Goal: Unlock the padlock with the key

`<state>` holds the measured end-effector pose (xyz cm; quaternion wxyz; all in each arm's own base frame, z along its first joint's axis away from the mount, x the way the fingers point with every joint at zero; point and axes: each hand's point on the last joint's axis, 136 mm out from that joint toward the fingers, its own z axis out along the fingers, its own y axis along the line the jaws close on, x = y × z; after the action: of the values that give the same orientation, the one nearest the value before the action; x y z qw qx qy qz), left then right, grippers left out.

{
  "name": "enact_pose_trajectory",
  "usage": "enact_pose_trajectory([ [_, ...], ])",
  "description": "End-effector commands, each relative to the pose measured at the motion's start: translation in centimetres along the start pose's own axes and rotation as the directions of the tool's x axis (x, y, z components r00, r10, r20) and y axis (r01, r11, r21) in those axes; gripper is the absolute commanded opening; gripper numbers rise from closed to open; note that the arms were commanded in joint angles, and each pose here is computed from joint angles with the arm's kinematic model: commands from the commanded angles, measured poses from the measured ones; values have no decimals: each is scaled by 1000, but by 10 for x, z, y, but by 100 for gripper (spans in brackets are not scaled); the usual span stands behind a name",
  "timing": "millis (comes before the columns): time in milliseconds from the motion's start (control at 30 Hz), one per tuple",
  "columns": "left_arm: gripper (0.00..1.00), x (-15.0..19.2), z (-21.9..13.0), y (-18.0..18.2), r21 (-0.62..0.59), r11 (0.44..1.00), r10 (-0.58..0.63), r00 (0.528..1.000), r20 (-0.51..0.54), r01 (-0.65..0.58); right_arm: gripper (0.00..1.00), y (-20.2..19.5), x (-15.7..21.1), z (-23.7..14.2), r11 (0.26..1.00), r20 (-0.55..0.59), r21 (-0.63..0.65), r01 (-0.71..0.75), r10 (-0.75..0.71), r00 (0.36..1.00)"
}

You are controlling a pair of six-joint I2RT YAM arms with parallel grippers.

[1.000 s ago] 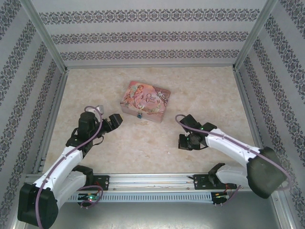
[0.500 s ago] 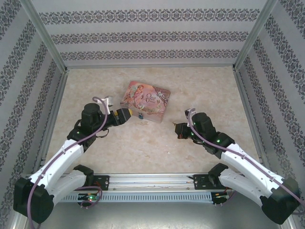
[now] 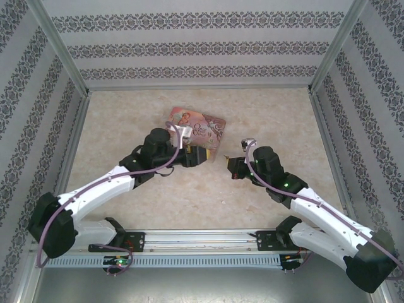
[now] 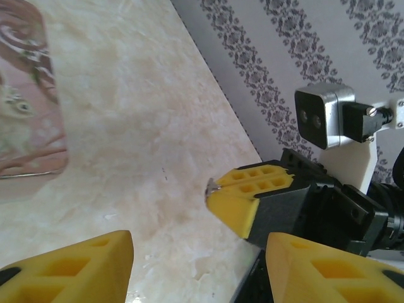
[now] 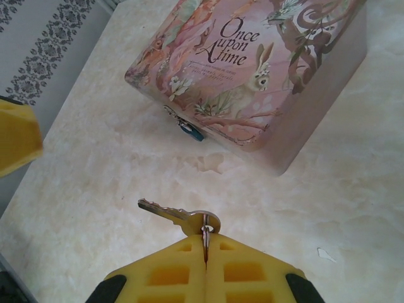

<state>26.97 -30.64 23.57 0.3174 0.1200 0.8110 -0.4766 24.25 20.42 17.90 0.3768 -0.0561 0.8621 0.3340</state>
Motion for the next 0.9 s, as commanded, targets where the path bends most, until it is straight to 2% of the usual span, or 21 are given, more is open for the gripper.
enact_pose_trajectory([
  [0,57,-11,16,-26,67,995,67,997,25,-68,0,21,-15,-3,998,37,-59,38,-36,999],
  [333,52,1,52,-37,104,993,61,998,-33,-57,0,25,-13,-3,996,37,-72,46,-43,998],
  [467,49,3,56,-36,104,993,56,998,-37,-52,0,26,-14,-4,996,40,-75,44,-41,998],
  [700,37,5,58,-34,98,994,47,998,-44,-43,0,27,-13,-5,996,43,-77,36,-32,999],
  [867,35,8,59,-29,81,996,42,998,-47,-38,0,26,-14,-6,997,49,-78,26,-22,999],
])
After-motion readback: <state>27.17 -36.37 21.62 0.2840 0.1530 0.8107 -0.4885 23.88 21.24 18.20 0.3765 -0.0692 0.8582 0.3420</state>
